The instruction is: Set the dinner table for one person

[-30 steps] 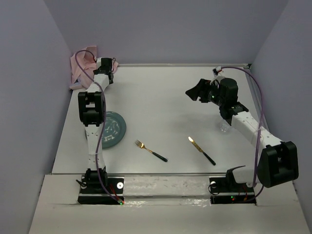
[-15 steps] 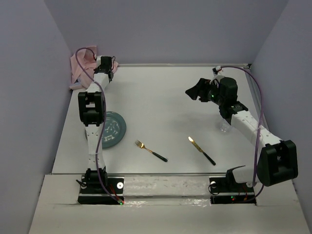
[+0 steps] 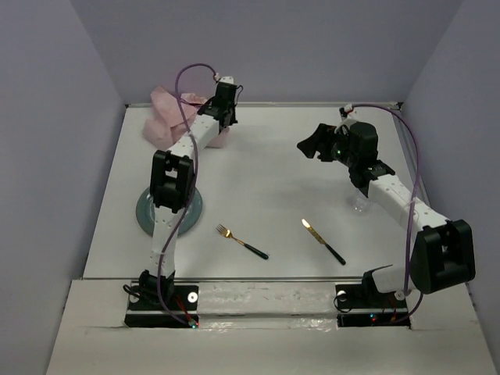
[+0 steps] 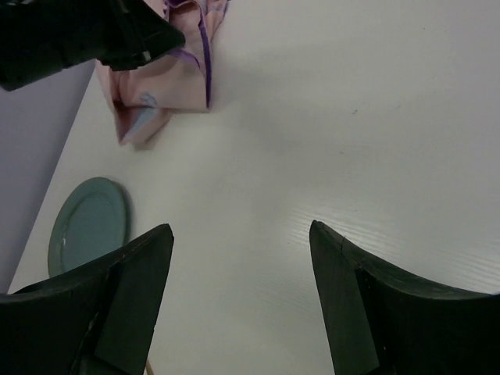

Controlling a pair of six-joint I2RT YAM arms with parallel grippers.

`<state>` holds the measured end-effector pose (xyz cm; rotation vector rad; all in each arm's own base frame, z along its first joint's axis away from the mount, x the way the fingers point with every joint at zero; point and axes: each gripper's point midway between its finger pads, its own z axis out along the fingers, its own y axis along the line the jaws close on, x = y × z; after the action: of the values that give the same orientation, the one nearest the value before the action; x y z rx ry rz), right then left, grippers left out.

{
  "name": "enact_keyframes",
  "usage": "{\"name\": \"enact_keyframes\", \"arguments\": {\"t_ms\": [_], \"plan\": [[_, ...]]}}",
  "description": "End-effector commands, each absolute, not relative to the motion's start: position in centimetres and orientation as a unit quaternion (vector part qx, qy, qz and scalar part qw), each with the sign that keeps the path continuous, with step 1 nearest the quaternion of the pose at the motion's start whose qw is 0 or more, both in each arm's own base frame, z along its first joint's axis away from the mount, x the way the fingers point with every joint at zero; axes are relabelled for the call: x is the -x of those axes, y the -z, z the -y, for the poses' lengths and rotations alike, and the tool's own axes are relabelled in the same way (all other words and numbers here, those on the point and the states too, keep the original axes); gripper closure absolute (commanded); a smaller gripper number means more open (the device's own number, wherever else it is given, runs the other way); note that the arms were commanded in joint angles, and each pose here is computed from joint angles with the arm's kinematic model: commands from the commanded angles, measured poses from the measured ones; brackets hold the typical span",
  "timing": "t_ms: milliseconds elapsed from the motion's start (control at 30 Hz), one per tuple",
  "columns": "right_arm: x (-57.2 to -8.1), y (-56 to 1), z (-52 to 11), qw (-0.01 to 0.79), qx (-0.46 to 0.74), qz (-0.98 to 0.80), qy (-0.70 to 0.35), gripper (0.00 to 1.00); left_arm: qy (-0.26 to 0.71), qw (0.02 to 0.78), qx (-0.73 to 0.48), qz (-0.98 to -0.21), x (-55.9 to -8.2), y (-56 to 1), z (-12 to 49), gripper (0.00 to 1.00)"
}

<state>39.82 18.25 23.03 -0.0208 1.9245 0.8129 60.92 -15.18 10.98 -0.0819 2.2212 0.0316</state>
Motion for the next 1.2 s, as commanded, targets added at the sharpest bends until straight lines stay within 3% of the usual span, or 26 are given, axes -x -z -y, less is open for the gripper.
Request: {"name": "enact_keyframes", "arguments": {"t_ms": [0, 167, 500, 700, 1033, 1100, 1133, 1167], "plan": [[-41.5, -25.5, -17.5, 0.551, 0.009, -0.777, -0.305, 0.23, 0.115, 0.562, 0.001, -0.819, -57.3, -28.4, 21.7, 1.00], [-41.9, -24.9, -17.1, 0.545, 0.007, -0.787, -0.288, 0.23, 0.189, 0.603, -0.012, -0.775, -52.6, -34.3, 24.9, 1.00], [-41.8, -22.4, -18.0, 0.507, 0.030, -0.810, -0.294, 0.20, 0.213, 0.612, 0.016, -0.762, -51.0, -34.5, 24.2, 1.00], [-42.7, -18.9, -17.4, 0.471, 0.008, -0.841, -0.265, 0.16, 0.161, 0.642, 0.069, -0.746, -53.0, -35.6, 21.0, 1.00], [-43.2, -13.0, -15.0, 0.420, -0.037, -0.888, -0.187, 0.19, 0.095, 0.616, 0.099, -0.776, -57.5, -29.2, 17.7, 1.00], [-43.2, -11.5, -14.5, 0.408, -0.047, -0.896, -0.169, 0.20, 0.083, 0.589, 0.091, -0.799, -58.5, -26.4, 17.4, 0.69], [-43.2, -11.0, -14.5, 0.402, -0.047, -0.899, -0.166, 0.20, 0.084, 0.597, 0.094, -0.793, -59.3, -28.0, 17.3, 0.55], [-43.2, -10.6, -14.5, 0.397, -0.048, -0.902, -0.165, 0.20, 0.072, 0.580, 0.091, -0.806, -60.2, -25.9, 17.4, 0.30]]}}
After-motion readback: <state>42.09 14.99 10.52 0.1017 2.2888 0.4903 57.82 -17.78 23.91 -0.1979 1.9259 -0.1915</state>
